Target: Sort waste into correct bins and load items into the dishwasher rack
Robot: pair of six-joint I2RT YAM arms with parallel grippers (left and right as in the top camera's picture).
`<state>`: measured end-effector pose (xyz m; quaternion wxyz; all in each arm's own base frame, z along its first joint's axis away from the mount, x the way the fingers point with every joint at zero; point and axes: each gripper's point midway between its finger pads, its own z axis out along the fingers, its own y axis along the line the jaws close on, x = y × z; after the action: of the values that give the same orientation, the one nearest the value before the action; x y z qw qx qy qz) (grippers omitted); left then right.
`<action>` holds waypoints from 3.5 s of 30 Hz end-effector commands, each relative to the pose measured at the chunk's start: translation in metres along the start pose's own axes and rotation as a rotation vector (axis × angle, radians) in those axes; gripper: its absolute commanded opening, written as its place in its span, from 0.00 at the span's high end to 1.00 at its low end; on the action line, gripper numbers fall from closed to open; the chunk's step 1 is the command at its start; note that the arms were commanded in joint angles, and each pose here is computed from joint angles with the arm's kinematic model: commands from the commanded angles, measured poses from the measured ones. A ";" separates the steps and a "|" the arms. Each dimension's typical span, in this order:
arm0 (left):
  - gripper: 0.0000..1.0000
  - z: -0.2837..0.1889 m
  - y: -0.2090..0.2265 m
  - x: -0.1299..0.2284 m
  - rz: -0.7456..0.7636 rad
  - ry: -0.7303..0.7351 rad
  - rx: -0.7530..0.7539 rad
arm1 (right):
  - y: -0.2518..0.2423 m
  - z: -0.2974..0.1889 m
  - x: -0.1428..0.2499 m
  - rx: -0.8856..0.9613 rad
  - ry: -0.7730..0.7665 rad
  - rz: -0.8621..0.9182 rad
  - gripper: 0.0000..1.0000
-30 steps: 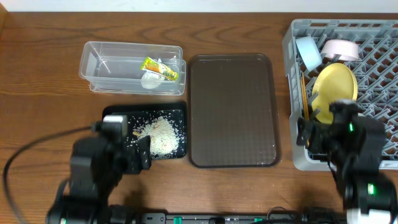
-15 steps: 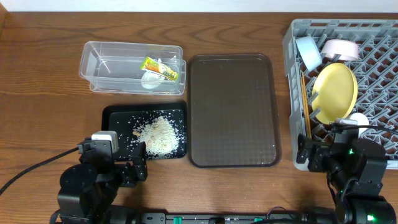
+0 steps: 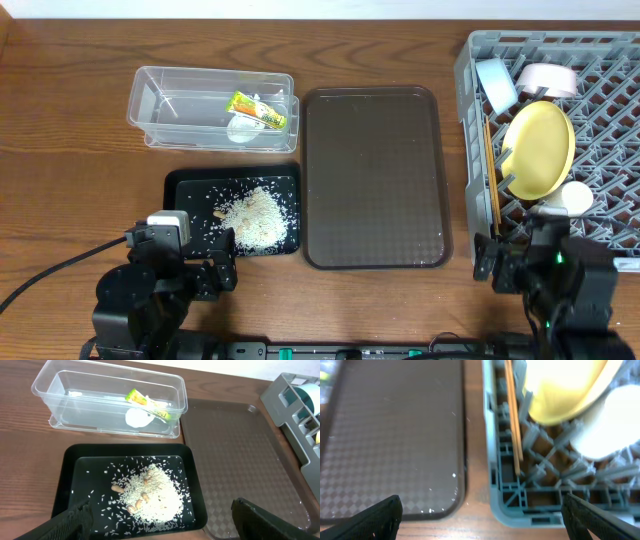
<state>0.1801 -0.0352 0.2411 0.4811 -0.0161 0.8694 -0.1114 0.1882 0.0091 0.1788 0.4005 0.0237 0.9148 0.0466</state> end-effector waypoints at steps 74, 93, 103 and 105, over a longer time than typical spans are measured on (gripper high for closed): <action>0.10 0.043 0.038 0.029 -0.016 -0.122 -0.120 | 0.017 0.058 -0.021 -0.102 -0.661 -0.111 0.01; 0.10 0.102 0.053 0.049 -0.057 -0.414 -0.081 | 0.017 0.058 -0.021 -0.102 -0.661 -0.111 0.01; 0.09 0.102 0.053 0.049 -0.057 -0.414 -0.081 | 0.017 0.058 -0.021 -0.102 -0.661 -0.111 0.01; 0.10 0.102 0.053 0.049 -0.057 -0.413 -0.082 | 0.017 0.058 -0.021 -0.102 -0.661 -0.111 0.01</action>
<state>0.2450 -0.0136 0.1514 0.6628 -0.0667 0.7400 -0.0934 0.2450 0.0278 0.1575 0.6788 -0.0382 0.7313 0.0544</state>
